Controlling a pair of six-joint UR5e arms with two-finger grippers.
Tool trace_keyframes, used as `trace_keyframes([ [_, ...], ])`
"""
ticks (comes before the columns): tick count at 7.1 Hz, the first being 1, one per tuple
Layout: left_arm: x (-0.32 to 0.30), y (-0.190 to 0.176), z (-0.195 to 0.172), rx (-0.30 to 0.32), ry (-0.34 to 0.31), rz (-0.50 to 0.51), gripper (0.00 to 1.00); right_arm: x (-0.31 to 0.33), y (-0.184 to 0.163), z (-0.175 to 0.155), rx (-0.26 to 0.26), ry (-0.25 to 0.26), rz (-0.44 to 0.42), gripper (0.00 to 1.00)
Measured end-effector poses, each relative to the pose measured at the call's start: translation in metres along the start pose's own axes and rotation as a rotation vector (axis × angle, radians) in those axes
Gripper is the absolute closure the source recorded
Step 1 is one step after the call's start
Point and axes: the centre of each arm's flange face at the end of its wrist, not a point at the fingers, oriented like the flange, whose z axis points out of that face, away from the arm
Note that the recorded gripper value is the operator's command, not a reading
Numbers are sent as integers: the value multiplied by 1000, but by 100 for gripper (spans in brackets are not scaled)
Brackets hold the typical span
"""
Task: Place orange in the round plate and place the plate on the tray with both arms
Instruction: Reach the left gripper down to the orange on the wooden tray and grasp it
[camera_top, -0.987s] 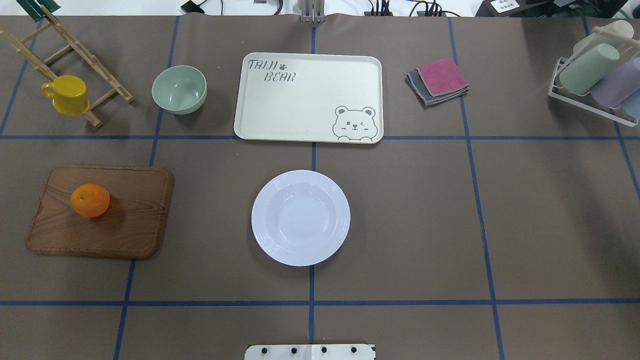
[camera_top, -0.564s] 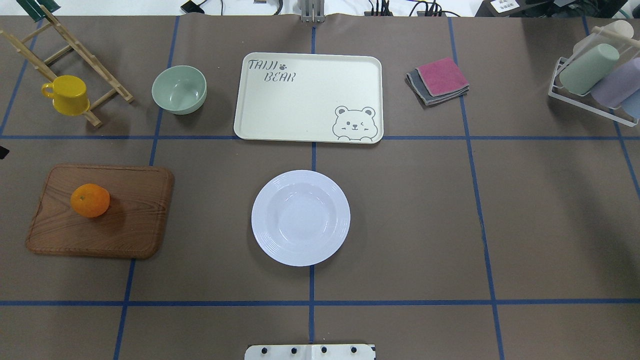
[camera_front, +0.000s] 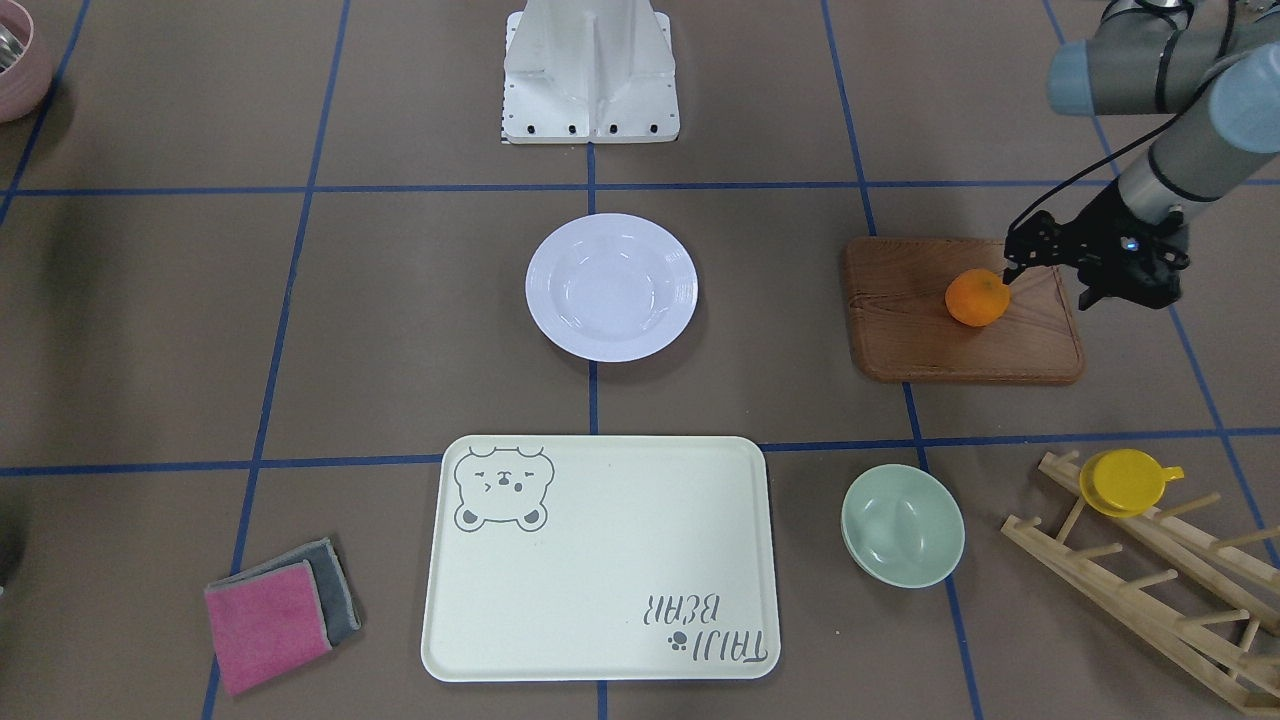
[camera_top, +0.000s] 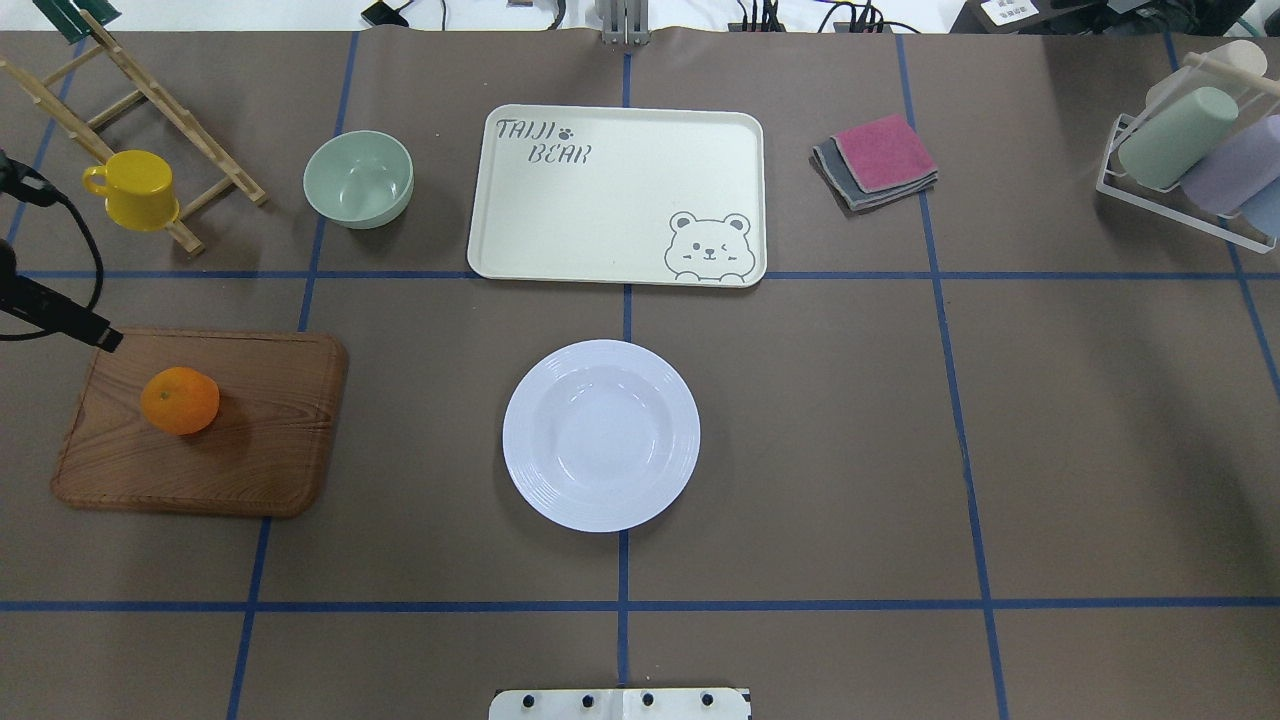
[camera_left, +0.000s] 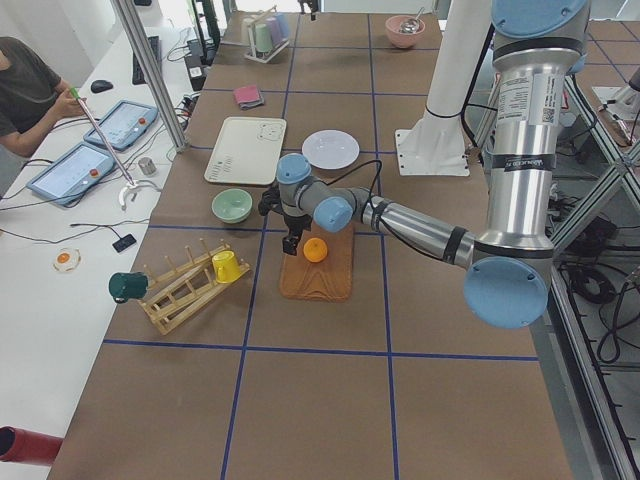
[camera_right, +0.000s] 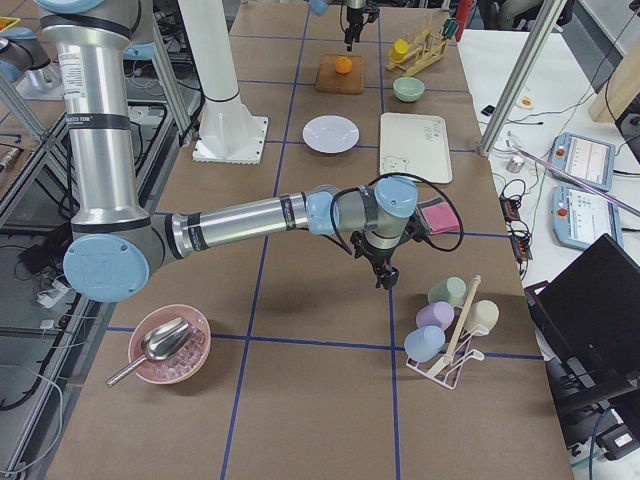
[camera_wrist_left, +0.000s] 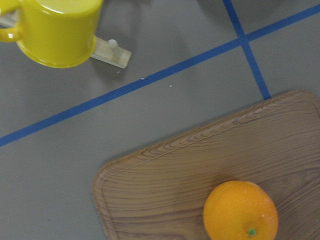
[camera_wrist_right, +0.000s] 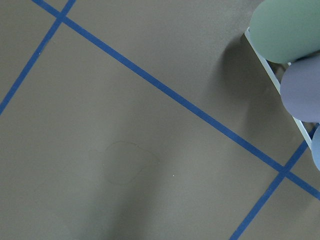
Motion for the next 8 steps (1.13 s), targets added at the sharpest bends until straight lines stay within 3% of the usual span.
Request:
trace_keyframes([
  [3,28,7,39,-26,-57,25,0,3,2,6,-11,-6,9,0],
  [6,34,14,63,-66,-67,39,1,5,3,10,-19,-11,14,0],
  [7,34,15,67,-74,-69,39,37,4,3,11,-20,-13,12,0],
  [8,33,16,71,-81,-69,37,99,3,2,13,-22,-15,11,0],
])
